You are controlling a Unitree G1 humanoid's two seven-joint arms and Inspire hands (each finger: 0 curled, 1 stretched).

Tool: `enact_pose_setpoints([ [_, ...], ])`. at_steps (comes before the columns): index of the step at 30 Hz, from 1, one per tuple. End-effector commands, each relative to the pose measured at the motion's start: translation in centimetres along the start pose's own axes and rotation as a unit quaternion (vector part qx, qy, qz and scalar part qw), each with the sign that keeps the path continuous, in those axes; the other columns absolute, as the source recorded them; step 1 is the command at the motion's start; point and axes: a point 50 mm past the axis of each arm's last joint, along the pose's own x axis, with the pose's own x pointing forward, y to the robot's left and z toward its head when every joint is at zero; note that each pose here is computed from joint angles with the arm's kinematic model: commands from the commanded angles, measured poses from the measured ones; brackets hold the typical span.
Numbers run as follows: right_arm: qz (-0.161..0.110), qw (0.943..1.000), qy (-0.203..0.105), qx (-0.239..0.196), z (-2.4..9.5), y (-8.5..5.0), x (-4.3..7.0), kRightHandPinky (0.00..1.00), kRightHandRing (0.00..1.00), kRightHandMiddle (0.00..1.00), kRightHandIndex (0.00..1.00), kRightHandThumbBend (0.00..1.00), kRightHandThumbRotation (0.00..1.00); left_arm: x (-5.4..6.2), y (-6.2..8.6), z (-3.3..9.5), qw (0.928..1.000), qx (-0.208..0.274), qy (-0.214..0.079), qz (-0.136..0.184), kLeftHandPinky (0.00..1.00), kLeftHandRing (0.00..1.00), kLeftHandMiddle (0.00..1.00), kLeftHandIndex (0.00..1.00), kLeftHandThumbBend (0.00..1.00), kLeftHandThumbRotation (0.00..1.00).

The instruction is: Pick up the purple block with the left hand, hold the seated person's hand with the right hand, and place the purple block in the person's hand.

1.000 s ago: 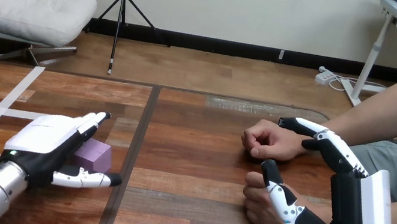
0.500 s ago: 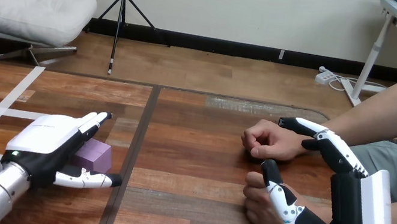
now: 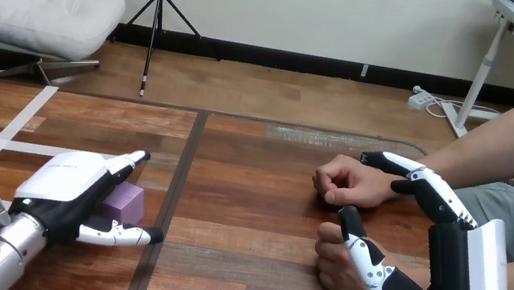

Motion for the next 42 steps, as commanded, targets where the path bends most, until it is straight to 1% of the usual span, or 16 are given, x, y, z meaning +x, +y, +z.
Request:
enact_pose_setpoints([
  [1,-0.013,0.9994,-0.031,-0.003,0.68,-0.68,0.98,0.65,0.73,0.72,0.7,0.39,0.28,1.64,2.26,0.82,0.9988,-0.007,-0.01,0.047,0.73,0.83,0.88,0.93,0.71,0.64],
  [8,-0.012,0.9995,-0.03,-0.003,0.68,-0.68,0.98,0.65,0.73,0.72,0.7,0.4,0.28,1.73,2.14,0.89,0.9989,-0.009,-0.007,0.046,0.69,0.79,0.85,0.9,0.7,0.6],
  [17,-0.01,0.9995,-0.03,-0.005,0.69,-0.67,1.0,0.64,0.73,0.72,0.7,0.4,0.28,1.8,1.97,0.95,0.999,-0.004,-0.005,0.044,0.68,0.78,0.84,0.88,0.68,0.58],
  [36,-0.005,0.9995,-0.032,-0.004,0.64,-0.7,0.96,0.64,0.73,0.72,0.68,0.4,0.29,1.89,1.53,0.91,0.9994,0.005,0.006,0.034,0.7,0.79,0.84,0.87,0.65,0.54],
  [42,-0.004,0.9995,-0.032,-0.004,0.67,-0.73,0.97,0.64,0.73,0.72,0.68,0.4,0.3,1.84,1.39,0.91,0.9991,0.006,0.009,0.041,0.69,0.79,0.83,0.85,0.62,0.51],
])
